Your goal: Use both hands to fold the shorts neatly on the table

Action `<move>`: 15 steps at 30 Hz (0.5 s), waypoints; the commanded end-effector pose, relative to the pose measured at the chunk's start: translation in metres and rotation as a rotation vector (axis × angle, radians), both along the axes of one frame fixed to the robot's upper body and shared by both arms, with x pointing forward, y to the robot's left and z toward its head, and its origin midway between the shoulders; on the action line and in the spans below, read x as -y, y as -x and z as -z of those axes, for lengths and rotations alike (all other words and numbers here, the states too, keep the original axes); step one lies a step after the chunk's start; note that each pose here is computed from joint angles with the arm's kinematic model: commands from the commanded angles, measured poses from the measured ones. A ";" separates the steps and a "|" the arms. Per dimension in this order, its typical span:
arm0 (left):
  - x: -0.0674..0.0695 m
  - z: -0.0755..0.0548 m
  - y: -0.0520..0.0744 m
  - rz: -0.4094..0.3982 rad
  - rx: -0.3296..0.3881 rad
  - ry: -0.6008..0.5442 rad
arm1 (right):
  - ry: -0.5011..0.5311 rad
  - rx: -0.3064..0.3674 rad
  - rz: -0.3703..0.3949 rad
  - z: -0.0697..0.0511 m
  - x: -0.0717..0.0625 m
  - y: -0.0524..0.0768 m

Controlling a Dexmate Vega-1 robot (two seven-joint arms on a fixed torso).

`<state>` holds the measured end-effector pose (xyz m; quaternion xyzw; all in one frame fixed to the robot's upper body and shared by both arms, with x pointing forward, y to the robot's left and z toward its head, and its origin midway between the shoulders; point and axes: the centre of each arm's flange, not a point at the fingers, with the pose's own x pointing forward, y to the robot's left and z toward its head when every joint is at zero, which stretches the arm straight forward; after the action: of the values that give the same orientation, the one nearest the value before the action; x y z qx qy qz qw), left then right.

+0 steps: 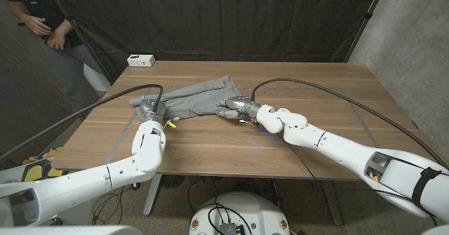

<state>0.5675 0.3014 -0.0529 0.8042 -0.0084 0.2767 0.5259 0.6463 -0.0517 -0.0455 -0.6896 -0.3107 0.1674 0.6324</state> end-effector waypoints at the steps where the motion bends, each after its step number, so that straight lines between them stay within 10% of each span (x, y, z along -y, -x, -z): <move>1: 0.007 0.005 -0.011 -0.014 0.060 -0.176 | 0.019 0.001 0.012 -0.001 0.005 0.001; 15: 0.006 -0.001 -0.006 0.027 0.059 -0.410 | 0.062 0.003 0.013 0.000 0.002 0.000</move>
<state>0.5770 0.2944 -0.0535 0.8513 -0.0527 0.2929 0.4320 0.6457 -0.0555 -0.0453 -0.6997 -0.3041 0.1683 0.6242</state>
